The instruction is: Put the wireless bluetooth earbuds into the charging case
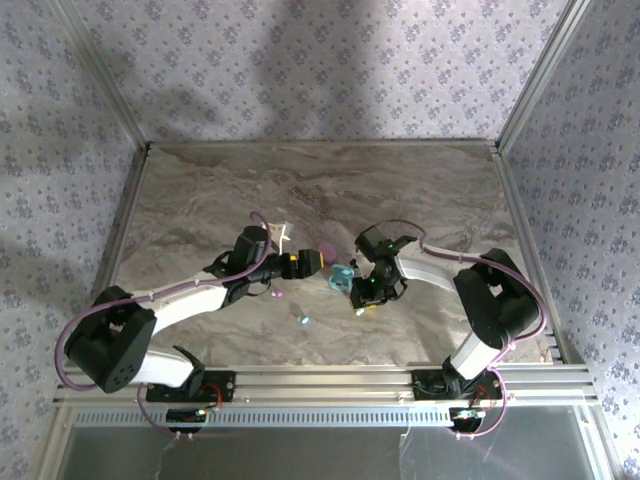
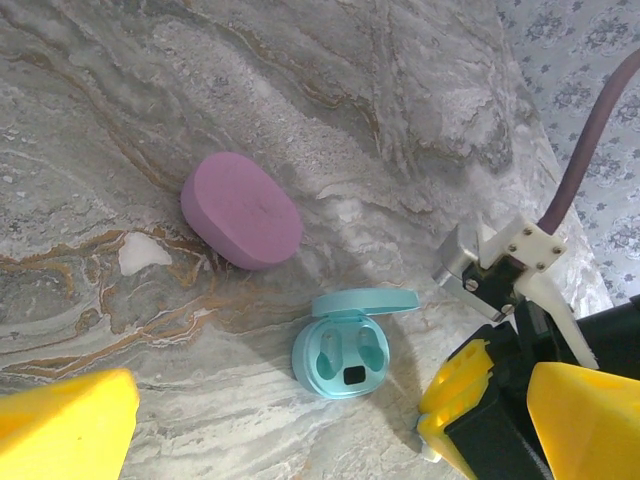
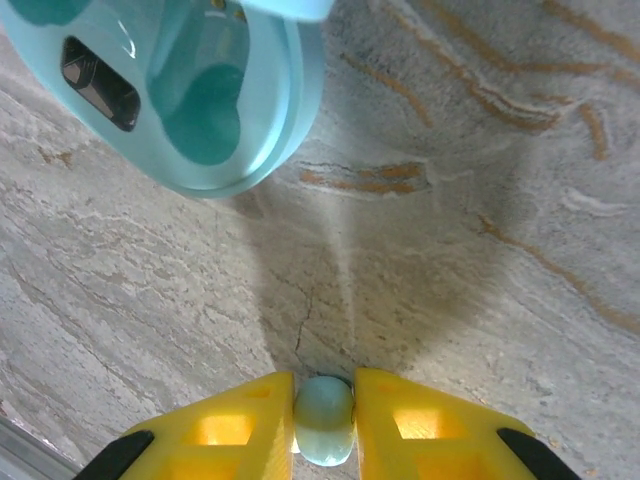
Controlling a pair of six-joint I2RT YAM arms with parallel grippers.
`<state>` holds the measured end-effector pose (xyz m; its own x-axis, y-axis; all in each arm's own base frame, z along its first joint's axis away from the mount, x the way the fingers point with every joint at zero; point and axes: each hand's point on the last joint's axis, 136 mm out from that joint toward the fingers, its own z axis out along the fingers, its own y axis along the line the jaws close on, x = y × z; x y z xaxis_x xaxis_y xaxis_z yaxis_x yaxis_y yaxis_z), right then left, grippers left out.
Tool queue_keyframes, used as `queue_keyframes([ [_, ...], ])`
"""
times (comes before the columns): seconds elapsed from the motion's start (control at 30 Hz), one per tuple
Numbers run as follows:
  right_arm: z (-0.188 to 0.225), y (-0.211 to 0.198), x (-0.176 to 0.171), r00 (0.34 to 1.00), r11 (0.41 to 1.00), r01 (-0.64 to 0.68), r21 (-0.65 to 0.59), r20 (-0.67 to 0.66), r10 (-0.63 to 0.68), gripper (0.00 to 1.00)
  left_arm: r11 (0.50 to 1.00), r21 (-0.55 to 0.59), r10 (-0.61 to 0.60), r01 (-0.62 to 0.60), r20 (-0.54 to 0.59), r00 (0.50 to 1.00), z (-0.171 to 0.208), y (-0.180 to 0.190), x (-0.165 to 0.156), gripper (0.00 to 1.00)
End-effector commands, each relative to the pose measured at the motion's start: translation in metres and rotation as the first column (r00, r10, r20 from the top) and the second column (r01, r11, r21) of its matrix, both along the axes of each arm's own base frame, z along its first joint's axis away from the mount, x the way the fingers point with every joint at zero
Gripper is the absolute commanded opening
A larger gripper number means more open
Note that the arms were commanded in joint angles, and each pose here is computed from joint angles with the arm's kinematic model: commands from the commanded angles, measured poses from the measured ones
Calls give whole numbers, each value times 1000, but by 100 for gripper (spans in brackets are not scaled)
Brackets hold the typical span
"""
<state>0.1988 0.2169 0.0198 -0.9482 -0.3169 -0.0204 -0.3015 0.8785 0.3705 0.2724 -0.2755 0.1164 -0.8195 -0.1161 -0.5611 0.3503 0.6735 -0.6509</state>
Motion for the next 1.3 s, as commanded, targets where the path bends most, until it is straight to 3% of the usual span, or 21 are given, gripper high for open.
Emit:
queue_keyframes([
  [0.0, -1, -4, -3, 1000, 999, -2, -47, -7, 1, 21, 1000, -7, -21, 21, 10, 1000, 5, -9, 4, 100],
  [0.67, 48, -33, 21, 969, 981, 148, -125, 218, -119, 18, 990, -86, -116, 109, -79, 990, -22, -43, -4, 100],
  [1.27, 53, -42, 25, 960, 974, 193, -118, 230, -163, 18, 953, -151, -284, 263, -138, 949, -41, -85, -14, 100],
])
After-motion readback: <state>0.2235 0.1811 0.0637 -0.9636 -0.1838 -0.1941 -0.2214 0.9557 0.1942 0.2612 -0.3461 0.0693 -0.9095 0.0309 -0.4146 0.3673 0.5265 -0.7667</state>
